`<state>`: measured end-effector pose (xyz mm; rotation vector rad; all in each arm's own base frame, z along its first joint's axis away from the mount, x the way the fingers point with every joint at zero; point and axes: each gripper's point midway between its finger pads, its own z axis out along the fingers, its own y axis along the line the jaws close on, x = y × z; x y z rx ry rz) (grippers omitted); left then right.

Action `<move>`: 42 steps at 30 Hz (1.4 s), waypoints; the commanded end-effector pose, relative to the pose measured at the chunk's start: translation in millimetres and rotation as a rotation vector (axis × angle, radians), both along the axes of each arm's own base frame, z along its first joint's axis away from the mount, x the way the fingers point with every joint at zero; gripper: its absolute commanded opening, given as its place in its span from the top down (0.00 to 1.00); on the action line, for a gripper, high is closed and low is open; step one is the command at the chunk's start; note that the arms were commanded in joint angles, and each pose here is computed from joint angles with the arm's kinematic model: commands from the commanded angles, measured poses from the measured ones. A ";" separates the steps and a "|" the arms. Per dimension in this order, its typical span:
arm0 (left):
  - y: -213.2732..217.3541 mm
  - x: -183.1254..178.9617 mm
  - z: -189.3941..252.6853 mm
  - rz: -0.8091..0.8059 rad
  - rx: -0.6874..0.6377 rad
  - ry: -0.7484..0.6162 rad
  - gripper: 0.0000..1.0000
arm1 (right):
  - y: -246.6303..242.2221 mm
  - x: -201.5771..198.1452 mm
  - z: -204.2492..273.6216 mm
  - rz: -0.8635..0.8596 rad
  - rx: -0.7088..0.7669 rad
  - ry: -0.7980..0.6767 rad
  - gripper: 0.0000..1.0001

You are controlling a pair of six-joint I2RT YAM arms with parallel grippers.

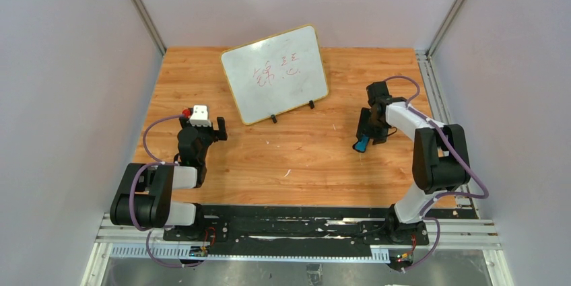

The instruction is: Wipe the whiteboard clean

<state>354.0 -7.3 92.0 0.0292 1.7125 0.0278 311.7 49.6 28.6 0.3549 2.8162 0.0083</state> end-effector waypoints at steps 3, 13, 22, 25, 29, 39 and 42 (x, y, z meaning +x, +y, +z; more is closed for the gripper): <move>-2.8 5.4 11.9 -0.012 0.010 -0.045 0.02 | 1.0 1.8 0.5 0.007 0.028 0.000 0.48; -2.8 5.4 11.9 -0.012 0.010 -0.046 0.02 | 7.7 -2.9 0.1 -0.001 0.052 -0.010 0.52; -2.8 5.4 11.9 -0.012 0.009 -0.045 0.02 | 10.4 -2.1 -2.5 0.005 0.035 -0.001 0.60; -2.9 5.4 12.0 -0.013 0.009 -0.046 0.02 | 9.7 -3.2 -1.6 0.008 0.027 0.005 0.61; -2.8 5.3 11.6 -0.012 0.010 -0.044 0.02 | 11.5 -5.1 -2.1 0.017 0.012 0.016 0.61; -2.9 5.4 12.1 -0.012 0.009 -0.046 0.02 | 21.3 -5.4 -8.8 0.033 -0.003 0.034 0.62; -2.8 5.3 11.7 -0.012 0.009 -0.044 0.02 | 22.1 -5.8 -10.9 0.035 -0.005 0.038 0.65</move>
